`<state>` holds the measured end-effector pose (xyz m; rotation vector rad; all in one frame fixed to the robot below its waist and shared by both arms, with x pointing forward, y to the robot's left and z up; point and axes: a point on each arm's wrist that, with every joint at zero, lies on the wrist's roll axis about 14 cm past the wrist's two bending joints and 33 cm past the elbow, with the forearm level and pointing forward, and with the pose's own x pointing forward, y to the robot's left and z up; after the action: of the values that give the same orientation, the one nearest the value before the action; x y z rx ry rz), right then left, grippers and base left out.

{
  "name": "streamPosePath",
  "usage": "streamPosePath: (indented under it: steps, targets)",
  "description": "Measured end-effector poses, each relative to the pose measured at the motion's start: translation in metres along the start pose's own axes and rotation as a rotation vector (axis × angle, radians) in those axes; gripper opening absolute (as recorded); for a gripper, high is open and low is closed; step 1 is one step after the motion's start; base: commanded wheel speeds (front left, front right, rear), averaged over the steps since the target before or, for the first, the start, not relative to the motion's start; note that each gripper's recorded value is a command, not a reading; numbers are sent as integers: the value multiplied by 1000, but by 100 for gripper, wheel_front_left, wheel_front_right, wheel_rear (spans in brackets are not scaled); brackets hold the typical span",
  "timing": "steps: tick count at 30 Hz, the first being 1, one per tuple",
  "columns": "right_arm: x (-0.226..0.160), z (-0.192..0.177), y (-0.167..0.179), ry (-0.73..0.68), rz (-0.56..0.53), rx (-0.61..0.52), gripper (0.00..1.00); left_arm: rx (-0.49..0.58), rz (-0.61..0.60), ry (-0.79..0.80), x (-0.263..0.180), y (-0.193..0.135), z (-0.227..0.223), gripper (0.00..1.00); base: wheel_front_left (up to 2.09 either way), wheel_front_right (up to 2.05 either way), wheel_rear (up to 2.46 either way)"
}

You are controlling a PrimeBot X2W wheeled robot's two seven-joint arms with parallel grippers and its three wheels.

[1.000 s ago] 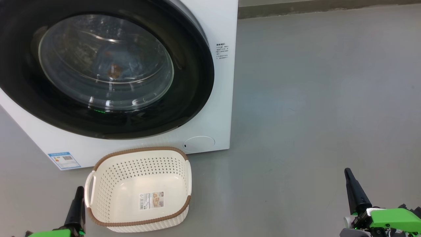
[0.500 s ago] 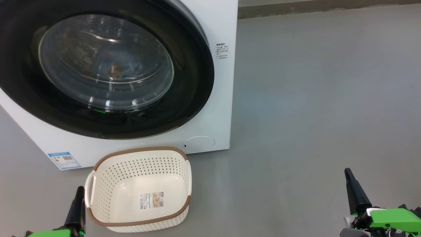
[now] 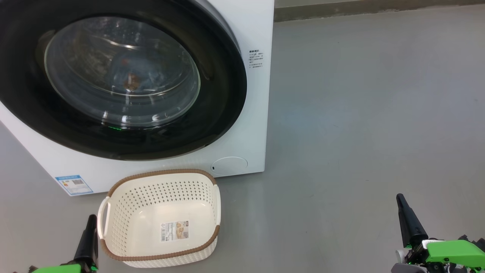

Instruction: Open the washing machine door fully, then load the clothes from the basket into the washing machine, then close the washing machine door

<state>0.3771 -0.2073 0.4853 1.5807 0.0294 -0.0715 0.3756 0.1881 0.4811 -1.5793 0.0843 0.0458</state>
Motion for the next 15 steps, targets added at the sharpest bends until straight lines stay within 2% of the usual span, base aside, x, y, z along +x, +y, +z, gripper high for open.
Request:
streamPosePath:
  steps: [15]
  targets:
    - [0, 0, 0, -1, 0, 2, 0, -5, 0, -1, 0, 0, -1, 0, 0, 0, 0]
